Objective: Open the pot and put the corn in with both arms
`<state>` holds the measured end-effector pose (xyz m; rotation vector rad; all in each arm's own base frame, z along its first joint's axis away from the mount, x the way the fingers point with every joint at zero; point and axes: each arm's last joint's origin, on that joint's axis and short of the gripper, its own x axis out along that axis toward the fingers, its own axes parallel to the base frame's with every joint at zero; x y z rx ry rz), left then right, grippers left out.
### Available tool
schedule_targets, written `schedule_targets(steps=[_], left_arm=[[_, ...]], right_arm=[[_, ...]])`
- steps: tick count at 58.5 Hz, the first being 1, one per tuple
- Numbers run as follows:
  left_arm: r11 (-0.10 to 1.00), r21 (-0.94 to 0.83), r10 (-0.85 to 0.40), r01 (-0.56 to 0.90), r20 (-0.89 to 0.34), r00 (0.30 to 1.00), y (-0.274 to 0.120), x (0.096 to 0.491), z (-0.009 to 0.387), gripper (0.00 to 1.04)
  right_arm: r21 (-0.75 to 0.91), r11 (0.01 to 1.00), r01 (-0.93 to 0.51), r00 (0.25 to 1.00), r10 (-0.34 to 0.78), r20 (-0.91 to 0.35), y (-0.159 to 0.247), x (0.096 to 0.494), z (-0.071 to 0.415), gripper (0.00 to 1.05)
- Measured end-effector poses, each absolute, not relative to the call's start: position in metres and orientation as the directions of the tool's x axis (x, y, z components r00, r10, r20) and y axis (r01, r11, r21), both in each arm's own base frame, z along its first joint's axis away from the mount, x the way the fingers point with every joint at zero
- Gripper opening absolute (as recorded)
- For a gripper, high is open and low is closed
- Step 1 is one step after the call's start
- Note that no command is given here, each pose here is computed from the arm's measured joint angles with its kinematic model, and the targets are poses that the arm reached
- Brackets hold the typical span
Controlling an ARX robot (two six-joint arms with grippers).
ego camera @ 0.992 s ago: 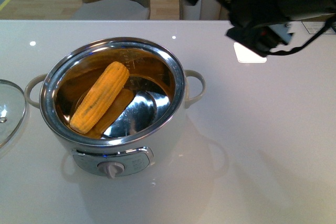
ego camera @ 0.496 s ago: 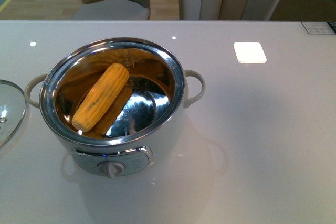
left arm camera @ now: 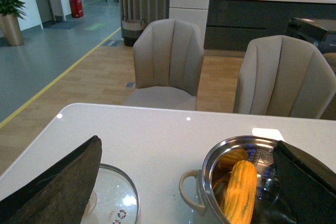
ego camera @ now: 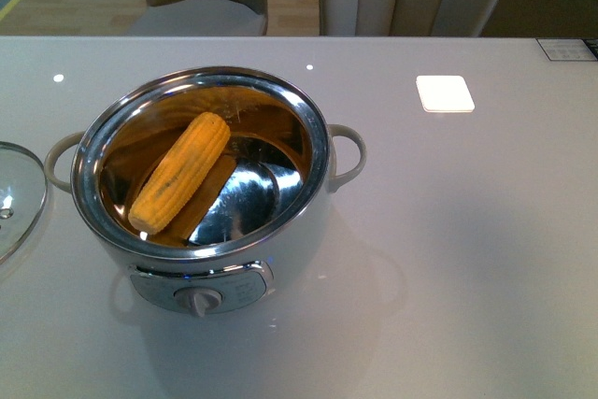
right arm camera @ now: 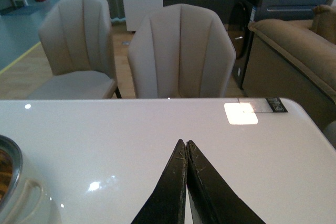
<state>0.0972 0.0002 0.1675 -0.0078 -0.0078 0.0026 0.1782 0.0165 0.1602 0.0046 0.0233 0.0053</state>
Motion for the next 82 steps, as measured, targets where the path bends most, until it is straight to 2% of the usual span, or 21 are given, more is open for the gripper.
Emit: schedule_targets(steps=[11,32,82], left_arm=[[1.000,-0.008,0.003,-0.003,0.008,1.000,0.000,0.097,0.167,0.98],[1.000,-0.008,0.003,-0.003,0.008,1.000,0.000,0.097,0.167,0.98],[1.000,-0.008,0.003,-0.003,0.008,1.000,0.000,0.097,0.167,0.98]], right_arm=[[0.006,1.000,-0.026,1.000,0.026,-0.015,0.007,0.162,0.162,0.02],[0.006,1.000,-0.001,1.000,0.001,0.000,0.000,0.140,0.167,0.02],[0.006,1.000,-0.001,1.000,0.001,0.019,0.000,0.113,0.173,0.02]])
